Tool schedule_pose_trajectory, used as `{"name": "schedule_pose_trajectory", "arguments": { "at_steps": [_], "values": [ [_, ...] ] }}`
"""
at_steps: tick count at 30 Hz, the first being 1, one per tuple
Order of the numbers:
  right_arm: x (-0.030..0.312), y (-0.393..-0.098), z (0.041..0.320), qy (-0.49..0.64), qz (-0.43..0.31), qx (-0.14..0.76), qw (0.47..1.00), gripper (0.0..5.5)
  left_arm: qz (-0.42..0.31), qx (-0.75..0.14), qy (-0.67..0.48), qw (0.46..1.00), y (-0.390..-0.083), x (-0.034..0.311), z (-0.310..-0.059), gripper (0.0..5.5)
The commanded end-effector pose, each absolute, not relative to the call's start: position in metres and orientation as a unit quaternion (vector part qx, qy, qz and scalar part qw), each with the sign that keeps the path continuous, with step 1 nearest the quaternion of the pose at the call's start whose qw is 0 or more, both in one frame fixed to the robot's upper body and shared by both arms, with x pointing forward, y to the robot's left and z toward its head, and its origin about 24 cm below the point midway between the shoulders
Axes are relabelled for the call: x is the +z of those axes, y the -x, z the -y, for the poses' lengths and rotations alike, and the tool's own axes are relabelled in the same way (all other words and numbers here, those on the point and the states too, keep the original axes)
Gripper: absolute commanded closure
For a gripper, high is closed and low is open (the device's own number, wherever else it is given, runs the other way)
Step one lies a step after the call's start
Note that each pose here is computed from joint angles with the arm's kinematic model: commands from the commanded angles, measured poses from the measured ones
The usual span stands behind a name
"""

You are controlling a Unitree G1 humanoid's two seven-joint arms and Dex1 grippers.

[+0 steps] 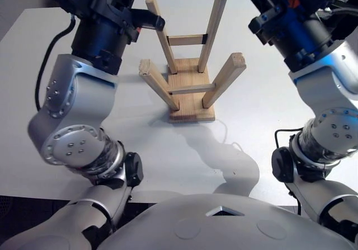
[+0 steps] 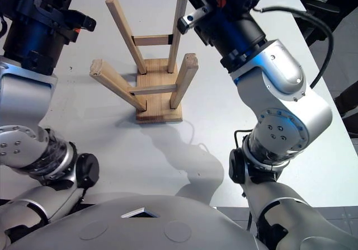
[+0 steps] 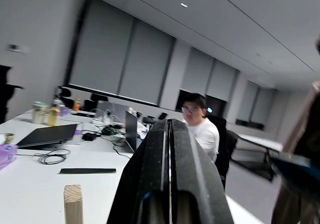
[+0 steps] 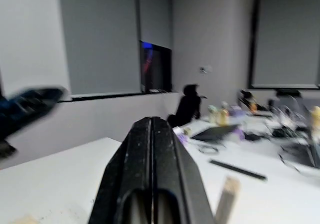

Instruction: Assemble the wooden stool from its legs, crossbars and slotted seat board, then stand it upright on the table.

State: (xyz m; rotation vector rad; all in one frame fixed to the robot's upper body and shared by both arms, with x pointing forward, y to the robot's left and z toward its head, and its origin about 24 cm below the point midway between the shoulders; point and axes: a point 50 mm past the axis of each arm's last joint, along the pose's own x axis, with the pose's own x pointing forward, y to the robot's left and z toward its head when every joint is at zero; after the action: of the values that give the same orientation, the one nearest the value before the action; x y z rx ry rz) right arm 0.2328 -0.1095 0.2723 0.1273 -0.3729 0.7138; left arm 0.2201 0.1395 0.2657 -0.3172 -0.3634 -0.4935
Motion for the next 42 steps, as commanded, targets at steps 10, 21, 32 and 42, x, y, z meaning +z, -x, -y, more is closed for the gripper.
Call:
{"name": "schedule_pose_trajectory", "arguments": {
  "at_steps": [10, 21, 32, 42],
  "values": [
    [0.235, -0.239, 0.107, -0.079, 0.125, 0.346, 0.927, 5.5, 0.047, -0.228, 0.098, 0.967, -0.217, 0.2, -0.138, 5.48],
    [0.175, -0.277, 0.173, 0.069, -0.013, 0.31, 0.948, 5.5, -0.012, -0.292, 0.243, 0.925, -0.185, 0.161, -0.206, 5.48],
    [0.126, -0.277, 0.16, 0.136, -0.023, 0.519, 0.844, 5.5, -0.177, -0.405, 0.163, 0.882, -0.14, 0.075, -0.184, 5.48],
    [0.112, -0.219, 0.104, 0.063, -0.038, 0.678, 0.731, 5.5, -0.145, -0.272, -0.012, 0.951, -0.206, 0.067, -0.205, 5.48]
  ]
}}
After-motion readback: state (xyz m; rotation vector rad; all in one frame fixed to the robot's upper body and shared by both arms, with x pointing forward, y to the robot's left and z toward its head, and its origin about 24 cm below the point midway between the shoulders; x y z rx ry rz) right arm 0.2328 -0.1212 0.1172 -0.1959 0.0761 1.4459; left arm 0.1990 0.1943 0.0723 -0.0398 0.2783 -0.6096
